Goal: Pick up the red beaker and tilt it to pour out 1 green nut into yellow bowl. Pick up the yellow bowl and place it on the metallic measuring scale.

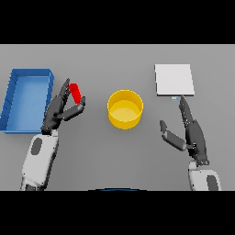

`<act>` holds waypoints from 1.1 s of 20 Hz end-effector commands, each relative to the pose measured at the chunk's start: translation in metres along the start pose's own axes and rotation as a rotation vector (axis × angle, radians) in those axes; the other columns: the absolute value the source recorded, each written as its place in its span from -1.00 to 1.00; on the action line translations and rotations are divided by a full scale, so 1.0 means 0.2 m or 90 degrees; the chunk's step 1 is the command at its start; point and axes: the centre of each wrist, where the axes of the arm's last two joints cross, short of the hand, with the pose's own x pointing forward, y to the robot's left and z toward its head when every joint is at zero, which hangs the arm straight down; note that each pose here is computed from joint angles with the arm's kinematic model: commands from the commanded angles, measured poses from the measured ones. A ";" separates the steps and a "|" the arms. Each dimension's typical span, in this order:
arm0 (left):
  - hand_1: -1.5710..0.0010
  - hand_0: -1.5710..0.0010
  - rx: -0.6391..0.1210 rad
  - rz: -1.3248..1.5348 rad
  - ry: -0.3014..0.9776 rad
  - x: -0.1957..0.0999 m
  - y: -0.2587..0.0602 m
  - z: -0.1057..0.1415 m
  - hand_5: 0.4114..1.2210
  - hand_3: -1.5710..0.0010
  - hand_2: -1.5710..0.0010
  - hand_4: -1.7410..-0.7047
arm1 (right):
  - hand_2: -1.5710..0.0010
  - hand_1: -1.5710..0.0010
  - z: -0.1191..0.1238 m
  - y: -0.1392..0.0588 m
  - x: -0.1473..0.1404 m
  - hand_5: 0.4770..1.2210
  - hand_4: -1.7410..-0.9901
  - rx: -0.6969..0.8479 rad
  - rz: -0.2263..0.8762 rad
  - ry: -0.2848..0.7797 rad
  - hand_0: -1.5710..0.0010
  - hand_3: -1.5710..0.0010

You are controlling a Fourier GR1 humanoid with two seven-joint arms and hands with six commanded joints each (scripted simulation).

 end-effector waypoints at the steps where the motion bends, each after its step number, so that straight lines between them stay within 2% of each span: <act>1: 1.00 1.00 0.000 0.001 -0.001 -0.01 0.00 -0.02 -0.25 1.00 1.00 -0.21 | 1.00 1.00 -0.01 0.00 0.01 -0.43 0.07 -0.003 0.007 0.006 1.00 1.00; 9: 1.00 1.00 -0.014 -0.016 -0.003 0.02 -0.03 -0.18 -0.27 1.00 1.00 -0.17 | 1.00 1.00 -0.03 0.00 0.00 -0.45 0.11 -0.006 -0.006 0.011 1.00 1.00; 13: 1.00 1.00 -0.016 -0.016 -0.017 0.01 -0.03 -0.22 -0.23 1.00 1.00 -0.23 | 1.00 1.00 -0.03 -0.02 0.01 -0.45 0.16 -0.002 -0.004 0.012 1.00 1.00; 15: 1.00 1.00 -0.012 -0.003 -0.027 0.01 -0.04 -0.24 -0.16 0.99 0.96 -0.32 | 1.00 1.00 -0.02 -0.02 0.01 -0.45 0.19 -0.006 -0.001 0.006 1.00 1.00; 16: 0.89 0.90 -0.010 0.009 -0.024 0.01 -0.06 -0.24 -0.11 0.90 0.84 -0.37 | 1.00 1.00 -0.02 -0.02 0.02 -0.44 0.20 -0.005 0.002 0.002 1.00 1.00; 17: 0.65 0.68 -0.005 0.022 -0.015 0.01 -0.07 -0.25 -0.05 0.72 0.61 -0.43 | 1.00 1.00 -0.03 -0.02 0.02 -0.44 0.20 -0.006 0.002 0.006 1.00 1.00; 19: 0.11 0.13 0.019 0.013 -0.008 0.00 -0.09 -0.26 0.33 0.10 0.09 -0.42 | 1.00 1.00 -0.03 -0.01 0.02 -0.45 0.21 -0.006 0.002 0.010 1.00 1.00; 20: -0.11 -0.09 0.025 -0.007 -0.005 0.02 -0.12 -0.28 0.46 -0.12 -0.13 -0.42 | 1.00 1.00 -0.04 -0.01 0.01 -0.45 0.22 -0.007 0.005 0.016 1.00 1.00; 22: -0.43 -0.42 0.026 -0.014 -0.027 0.00 -0.12 -0.27 0.66 -0.44 -0.44 -0.43 | 1.00 1.00 -0.03 0.00 0.01 -0.44 0.20 -0.006 0.002 0.013 1.00 1.00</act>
